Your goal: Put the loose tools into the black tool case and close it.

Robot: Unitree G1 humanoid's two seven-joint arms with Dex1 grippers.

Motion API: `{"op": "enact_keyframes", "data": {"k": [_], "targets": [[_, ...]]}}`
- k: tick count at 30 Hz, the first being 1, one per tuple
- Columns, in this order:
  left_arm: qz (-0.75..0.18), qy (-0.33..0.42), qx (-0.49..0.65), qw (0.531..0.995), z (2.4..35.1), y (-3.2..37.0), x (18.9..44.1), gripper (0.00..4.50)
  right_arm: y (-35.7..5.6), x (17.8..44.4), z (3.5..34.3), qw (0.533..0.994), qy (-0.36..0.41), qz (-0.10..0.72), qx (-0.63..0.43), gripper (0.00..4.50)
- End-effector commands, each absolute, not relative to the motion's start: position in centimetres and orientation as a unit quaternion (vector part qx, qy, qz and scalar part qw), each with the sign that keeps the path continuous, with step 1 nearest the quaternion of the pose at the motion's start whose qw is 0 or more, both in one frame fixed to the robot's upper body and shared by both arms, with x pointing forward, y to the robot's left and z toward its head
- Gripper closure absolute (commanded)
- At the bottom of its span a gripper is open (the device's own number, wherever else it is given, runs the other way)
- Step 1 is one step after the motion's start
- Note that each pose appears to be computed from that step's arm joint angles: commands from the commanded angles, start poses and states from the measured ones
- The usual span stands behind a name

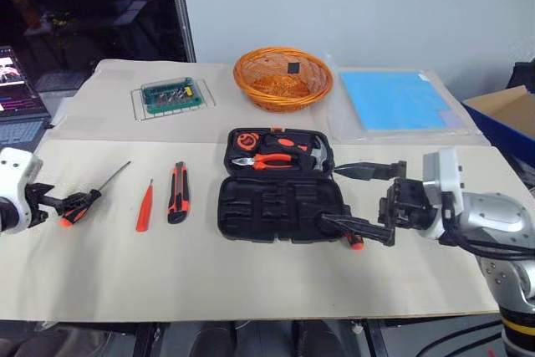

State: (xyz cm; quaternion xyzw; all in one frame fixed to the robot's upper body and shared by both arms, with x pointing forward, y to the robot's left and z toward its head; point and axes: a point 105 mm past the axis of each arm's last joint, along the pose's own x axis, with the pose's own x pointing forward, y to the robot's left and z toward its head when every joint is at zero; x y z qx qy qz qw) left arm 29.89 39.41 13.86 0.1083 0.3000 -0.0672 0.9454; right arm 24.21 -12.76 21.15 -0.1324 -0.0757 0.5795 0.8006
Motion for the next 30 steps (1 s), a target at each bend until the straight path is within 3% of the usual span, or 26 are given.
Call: {"op": "enact_keyframes", "data": {"k": [1, 4, 6, 8, 10, 14, 21, 24, 30], "targets": [[-0.101, 0.327, 0.126, 0.931, 13.5, 39.0, 30.7, 0.71, -12.7, 23.9, 21.9, 0.799, -0.097, 0.575, -0.144, 0.0], [-0.114, 0.327, 0.123, 0.93, 13.5, 38.7, 31.1, 1.87, -12.8, 23.7, 21.9, 0.802, -0.096, 0.571, -0.144, 0.0], [-0.118, 0.325, 0.122, 0.93, 13.6, 38.6, 31.2, 2.42, -12.9, 23.6, 21.8, 0.804, -0.095, 0.568, -0.144, 0.0], [-0.144, 0.287, 0.113, 0.94, 15.0, 37.7, 31.5, 3.15, -13.1, 23.6, 21.8, 0.809, -0.096, 0.562, -0.143, 0.0], [-0.223, 0.208, 0.107, 0.946, 18.5, 34.8, 31.7, 3.82, -13.4, 23.7, 21.9, 0.818, -0.103, 0.549, -0.139, 0.0], [-0.386, 0.164, 0.137, 0.897, 22.5, 26.4, 31.0, 3.82, -15.1, 23.4, 21.8, 0.845, -0.097, 0.508, -0.132, 0.0], [-0.546, 0.172, 0.259, 0.778, 20.6, 13.5, 32.5, 3.82, -18.5, 21.8, 21.3, 0.886, -0.065, 0.433, -0.154, 0.0], [-0.554, 0.174, 0.301, 0.757, 19.4, 10.4, 34.5, 3.82, -19.6, 21.3, 21.1, 0.895, -0.051, 0.412, -0.165, 0.0], [-0.574, 0.192, 0.365, 0.707, 17.2, 7.2, 36.3, 3.82, -20.5, 20.5, 21.0, 0.904, -0.042, 0.389, -0.172, 0.0]]}}
